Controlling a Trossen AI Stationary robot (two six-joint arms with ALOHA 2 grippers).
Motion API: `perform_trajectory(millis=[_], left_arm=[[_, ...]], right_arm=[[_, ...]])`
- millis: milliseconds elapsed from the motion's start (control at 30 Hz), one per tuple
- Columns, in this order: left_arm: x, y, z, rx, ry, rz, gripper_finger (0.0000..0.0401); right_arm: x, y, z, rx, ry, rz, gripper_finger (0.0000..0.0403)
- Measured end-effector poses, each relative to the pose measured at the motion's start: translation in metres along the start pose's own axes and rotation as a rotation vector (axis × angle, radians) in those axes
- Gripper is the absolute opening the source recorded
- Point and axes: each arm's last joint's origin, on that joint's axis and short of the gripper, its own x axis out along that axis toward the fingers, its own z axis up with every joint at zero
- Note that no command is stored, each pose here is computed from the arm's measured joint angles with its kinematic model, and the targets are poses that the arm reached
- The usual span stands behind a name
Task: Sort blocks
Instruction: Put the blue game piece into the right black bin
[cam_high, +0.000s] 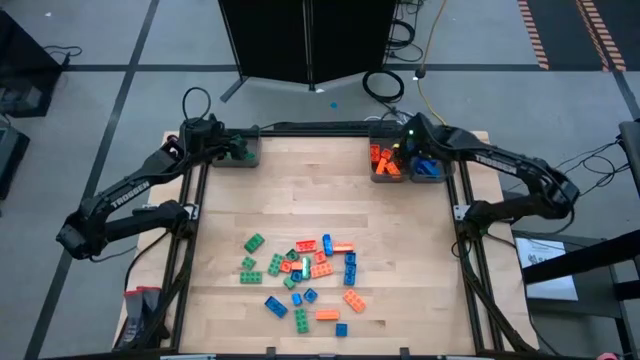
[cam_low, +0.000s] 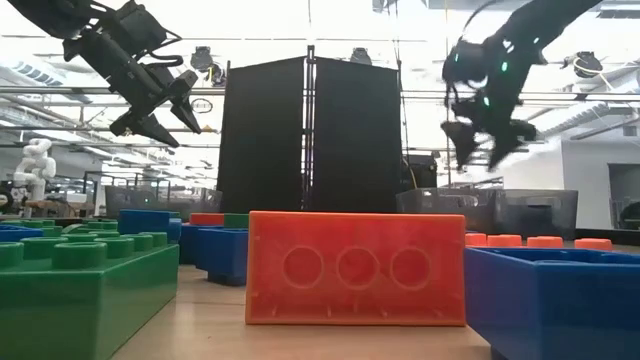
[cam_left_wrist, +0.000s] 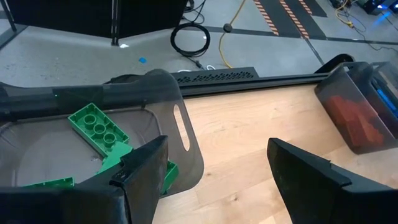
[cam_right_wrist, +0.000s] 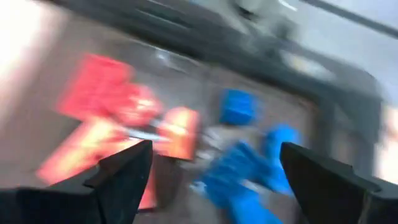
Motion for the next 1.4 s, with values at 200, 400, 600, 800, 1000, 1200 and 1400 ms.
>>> perform_trajectory(millis=[200,400,600,800,1000,1200,1400], left_arm=[[0.000,0.000,0.000,0.003,0.000,0.000,0.0276],[0.000,0.000,0.000,0.007,0.001,0.000,0.0276],[0.000,0.000,0.000,0.008,0.001,0.001,0.0276],[0.000,0.000,0.000,0.008,0.003,0.002,0.0276],[0.000,0.001,-0.003,0.021,0.029,0.014,0.0277],[0.000,0.004,-0.007,0.051,0.075,0.035,0.0277],[0.000,0.004,-0.007,0.058,0.077,0.036,0.0276]], right_arm=[[-0.044,0.049,-0.010,-0.314,-0.060,0.686,0.0325],[-0.069,0.111,-0.066,-0.723,0.008,0.892,0.0314],[-0.071,0.165,-0.117,-1.093,-0.076,1.022,0.0313],[-0.068,0.194,-0.149,-1.298,-0.170,1.097,0.0313],[-0.064,0.202,-0.170,-1.467,-0.185,1.102,0.0313],[-0.057,0.210,-0.182,-1.594,-0.289,0.999,0.0313],[-0.047,0.217,-0.192,-1.677,-0.315,0.998,0.0313]])
